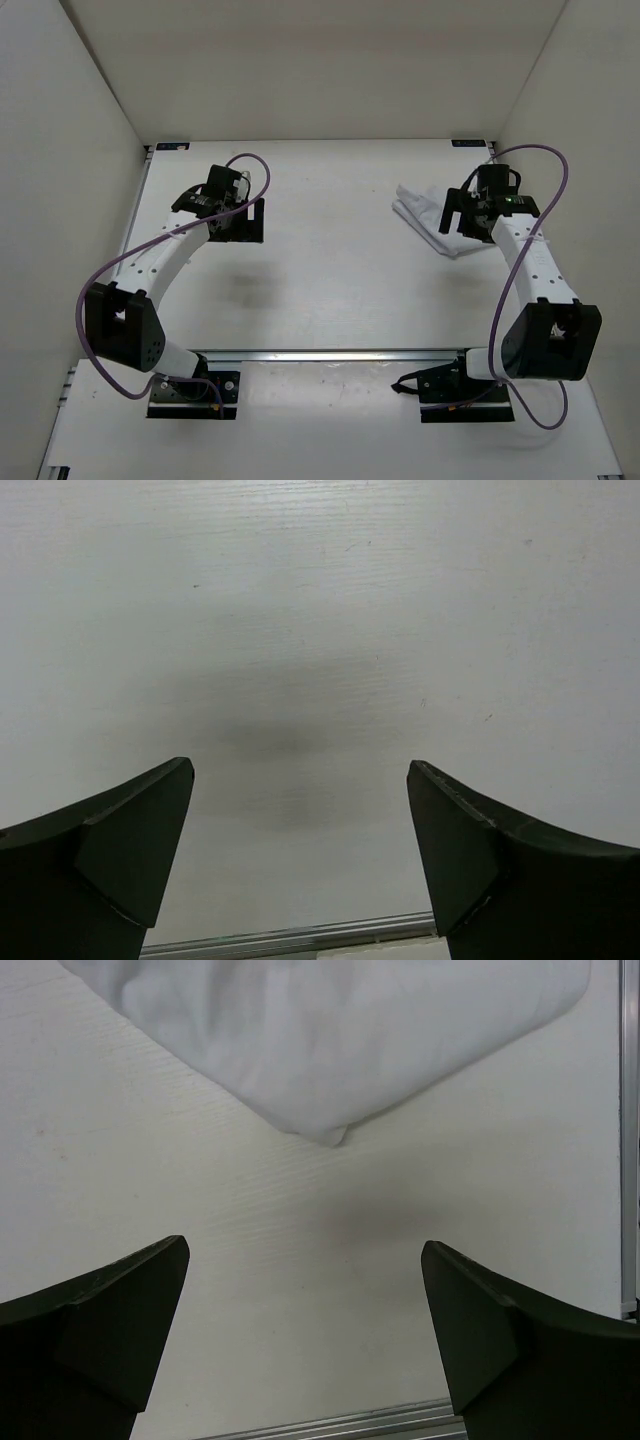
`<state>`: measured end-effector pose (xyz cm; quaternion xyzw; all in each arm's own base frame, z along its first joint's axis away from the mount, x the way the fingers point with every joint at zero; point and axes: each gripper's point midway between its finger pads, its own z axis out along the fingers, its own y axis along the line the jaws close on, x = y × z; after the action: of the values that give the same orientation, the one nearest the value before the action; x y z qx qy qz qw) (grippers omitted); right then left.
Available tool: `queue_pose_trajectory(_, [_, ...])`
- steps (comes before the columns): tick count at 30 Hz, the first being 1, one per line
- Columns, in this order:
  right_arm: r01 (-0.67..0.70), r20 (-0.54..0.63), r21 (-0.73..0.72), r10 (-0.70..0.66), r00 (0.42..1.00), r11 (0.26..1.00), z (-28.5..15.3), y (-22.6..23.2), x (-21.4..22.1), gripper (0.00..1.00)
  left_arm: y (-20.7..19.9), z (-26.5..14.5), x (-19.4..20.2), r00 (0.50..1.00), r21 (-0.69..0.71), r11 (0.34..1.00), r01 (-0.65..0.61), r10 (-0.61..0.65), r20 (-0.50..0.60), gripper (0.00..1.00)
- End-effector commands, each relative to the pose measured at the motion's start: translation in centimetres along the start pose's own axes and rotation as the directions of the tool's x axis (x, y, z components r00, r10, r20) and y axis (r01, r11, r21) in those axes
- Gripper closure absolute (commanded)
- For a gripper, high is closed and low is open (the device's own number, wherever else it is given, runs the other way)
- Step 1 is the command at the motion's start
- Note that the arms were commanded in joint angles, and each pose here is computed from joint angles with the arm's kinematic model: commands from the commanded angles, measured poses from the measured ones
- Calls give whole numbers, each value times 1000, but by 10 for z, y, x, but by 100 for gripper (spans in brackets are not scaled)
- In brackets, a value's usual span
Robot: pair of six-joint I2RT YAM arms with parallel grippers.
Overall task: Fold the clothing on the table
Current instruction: Grab the skirt from the pile
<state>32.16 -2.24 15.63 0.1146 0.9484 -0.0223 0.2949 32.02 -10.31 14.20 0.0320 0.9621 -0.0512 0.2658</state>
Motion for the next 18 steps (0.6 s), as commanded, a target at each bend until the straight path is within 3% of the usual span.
queue_pose_trajectory(1, [-24,67,36,21,998,999,-2,-18,-22,1,3,-17,-12,997,-27,1000,-15,17,77,1])
queue_pose_trajectory(6, [-135,95,101,126,988,986,5,-52,-40,1,2,-21,-13,995,-14,1000,-8,9,99,1])
queue_pose_trajectory(13, [-249,83,265,235,968,932,22,-79,-32,1,-1,-24,-8,992,6,1000,-12,12,129,1])
queue_pose_trajectory(18, [-310,71,248,302,951,918,39,-91,-20,1,-9,-28,-15,983,61,998,-3,-8,181,2])
